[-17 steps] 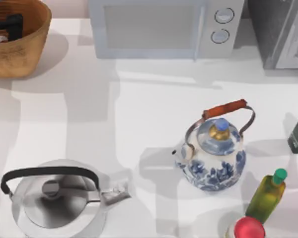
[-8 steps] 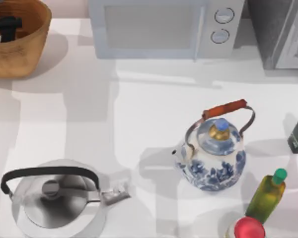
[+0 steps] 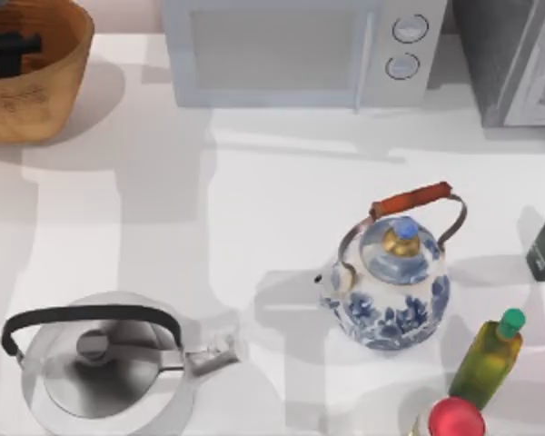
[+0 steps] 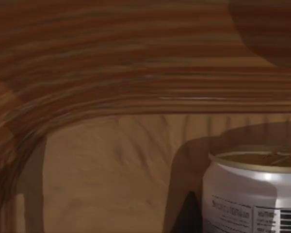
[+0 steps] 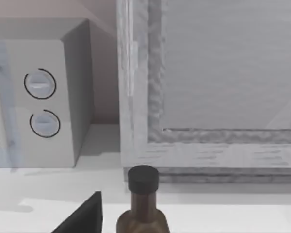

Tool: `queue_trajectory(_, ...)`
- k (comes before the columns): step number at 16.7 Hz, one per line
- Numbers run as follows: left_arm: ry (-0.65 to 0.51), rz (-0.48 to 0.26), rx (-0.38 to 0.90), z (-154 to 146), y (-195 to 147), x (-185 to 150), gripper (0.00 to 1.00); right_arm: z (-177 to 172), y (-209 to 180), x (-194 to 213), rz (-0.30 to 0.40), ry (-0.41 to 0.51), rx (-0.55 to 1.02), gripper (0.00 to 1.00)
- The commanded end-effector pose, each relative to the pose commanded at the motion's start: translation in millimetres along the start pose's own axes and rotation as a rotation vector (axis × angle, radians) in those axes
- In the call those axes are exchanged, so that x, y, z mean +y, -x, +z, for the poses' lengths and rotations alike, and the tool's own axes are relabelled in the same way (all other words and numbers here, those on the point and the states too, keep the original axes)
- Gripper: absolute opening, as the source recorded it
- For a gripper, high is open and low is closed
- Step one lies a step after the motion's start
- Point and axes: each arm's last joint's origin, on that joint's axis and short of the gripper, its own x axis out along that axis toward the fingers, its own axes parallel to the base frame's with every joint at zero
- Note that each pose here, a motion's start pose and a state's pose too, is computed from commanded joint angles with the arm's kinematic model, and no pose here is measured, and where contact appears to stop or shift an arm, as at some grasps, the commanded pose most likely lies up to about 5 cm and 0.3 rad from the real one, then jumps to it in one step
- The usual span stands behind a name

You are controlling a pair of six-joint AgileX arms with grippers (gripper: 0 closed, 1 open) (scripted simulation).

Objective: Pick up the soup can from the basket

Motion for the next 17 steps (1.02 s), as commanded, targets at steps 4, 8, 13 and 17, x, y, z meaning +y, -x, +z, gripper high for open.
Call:
queue_trajectory(4, 0.000, 0.000, 0.000, 0, 0, 0, 0.00, 0, 0, 0, 0.000, 0.000, 0.000, 1.00)
queue_trajectory(8, -0.007, 0.001, -0.039, 4, 19, -3, 0.00, 0, 0, 0, 0.000, 0.000, 0.000, 1.00)
queue_trajectory(13, -0.010, 0.001, -0.043, 7, 34, -11, 0.00, 0, 0, 0, 0.000, 0.000, 0.000, 1.00)
queue_trajectory(17, -0.043, 0.016, -0.100, 11, 70, -28, 0.00, 0, 0, 0, 0.000, 0.000, 0.000, 1.00)
